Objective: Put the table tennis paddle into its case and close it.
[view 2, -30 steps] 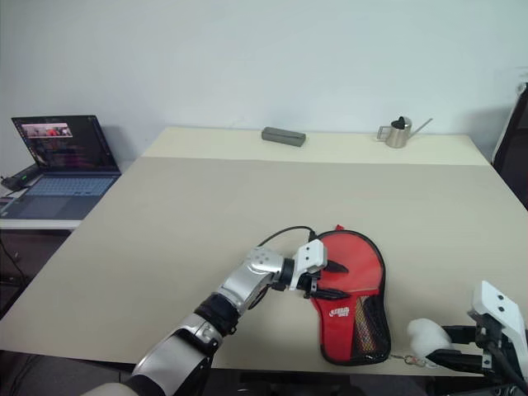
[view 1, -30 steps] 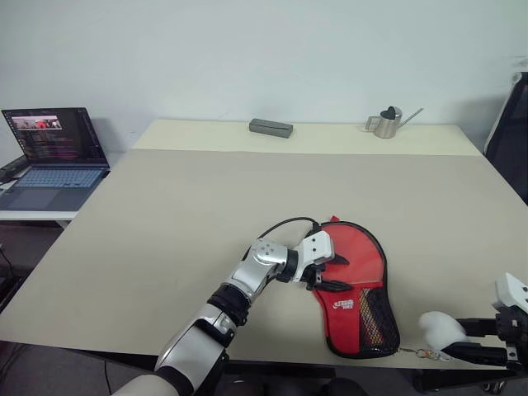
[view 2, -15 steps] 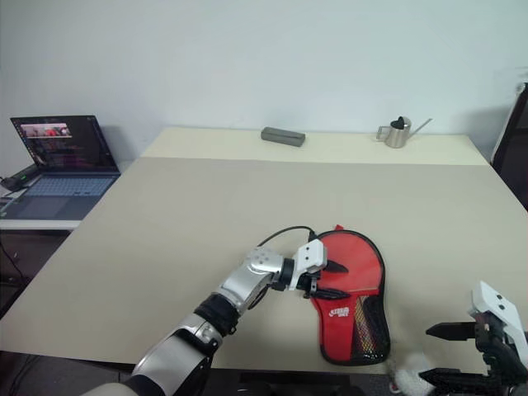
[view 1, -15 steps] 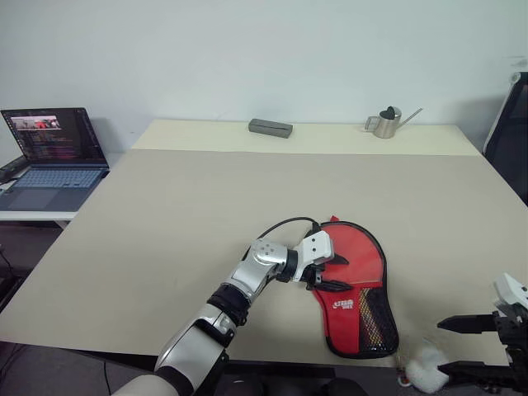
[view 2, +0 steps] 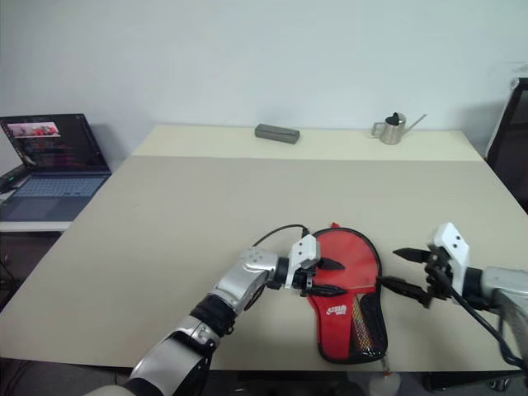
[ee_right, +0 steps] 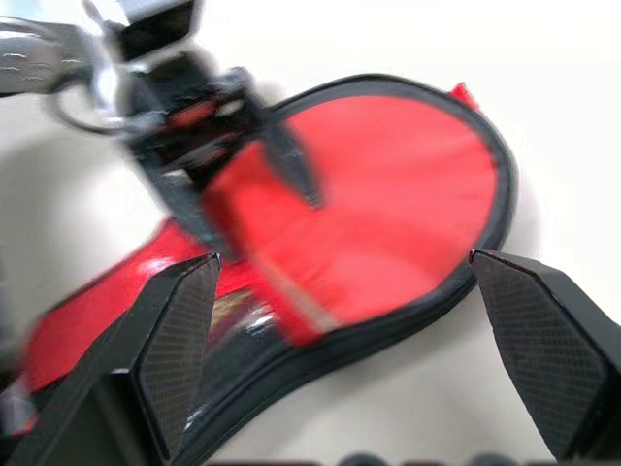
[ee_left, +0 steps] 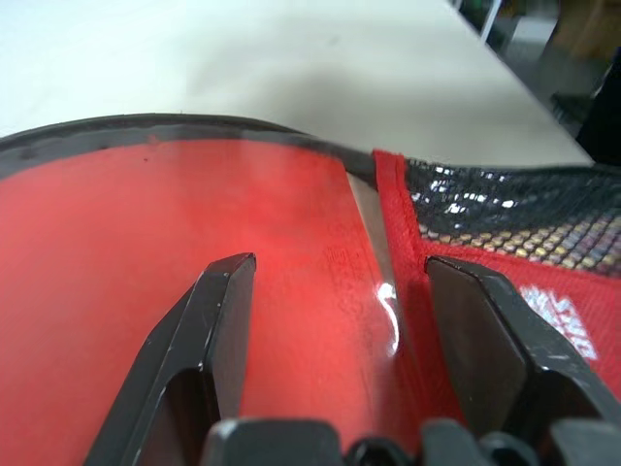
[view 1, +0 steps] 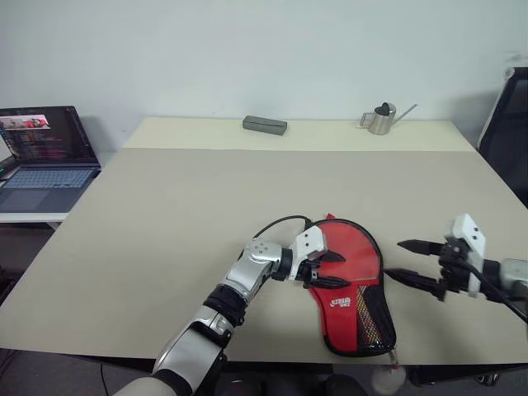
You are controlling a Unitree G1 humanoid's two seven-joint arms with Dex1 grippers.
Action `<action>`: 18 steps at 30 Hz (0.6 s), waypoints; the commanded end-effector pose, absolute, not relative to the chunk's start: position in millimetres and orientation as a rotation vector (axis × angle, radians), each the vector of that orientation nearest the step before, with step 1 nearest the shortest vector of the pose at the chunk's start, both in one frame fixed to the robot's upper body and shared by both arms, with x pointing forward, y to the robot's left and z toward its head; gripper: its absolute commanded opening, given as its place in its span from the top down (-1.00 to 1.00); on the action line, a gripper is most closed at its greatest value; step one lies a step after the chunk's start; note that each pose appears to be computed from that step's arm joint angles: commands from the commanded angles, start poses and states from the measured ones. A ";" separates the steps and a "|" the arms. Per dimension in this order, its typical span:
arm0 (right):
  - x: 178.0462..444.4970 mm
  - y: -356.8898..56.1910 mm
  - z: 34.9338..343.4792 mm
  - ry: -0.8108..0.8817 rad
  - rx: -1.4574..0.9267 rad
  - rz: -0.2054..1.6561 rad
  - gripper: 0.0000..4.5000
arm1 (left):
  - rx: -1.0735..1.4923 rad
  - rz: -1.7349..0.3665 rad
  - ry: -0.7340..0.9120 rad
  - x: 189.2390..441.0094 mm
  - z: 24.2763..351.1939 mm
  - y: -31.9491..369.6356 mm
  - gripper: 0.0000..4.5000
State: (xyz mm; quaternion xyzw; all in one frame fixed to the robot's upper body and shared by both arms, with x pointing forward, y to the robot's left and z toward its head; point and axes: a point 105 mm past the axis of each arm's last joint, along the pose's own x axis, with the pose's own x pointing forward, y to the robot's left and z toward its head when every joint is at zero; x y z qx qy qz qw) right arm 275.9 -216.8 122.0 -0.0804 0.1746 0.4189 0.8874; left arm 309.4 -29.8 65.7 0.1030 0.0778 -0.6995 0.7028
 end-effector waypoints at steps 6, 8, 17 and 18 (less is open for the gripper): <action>309.3 -198.6 128.3 0.234 -0.173 0.886 -0.99 | 0.172 -1.508 0.095 315.3 101.9 -14.5 -0.36; 316.8 -197.2 127.3 0.213 -0.181 0.872 -0.99 | 0.179 -1.478 0.070 319.1 113.5 -4.1 -0.36; 340.8 -193.9 130.9 0.138 -0.167 0.887 -0.99 | 0.141 -1.238 -0.035 330.1 154.3 50.8 -0.36; 342.0 -194.3 132.5 0.129 -0.156 0.896 -0.99 | 0.138 -1.193 -0.043 331.4 158.0 60.9 -0.36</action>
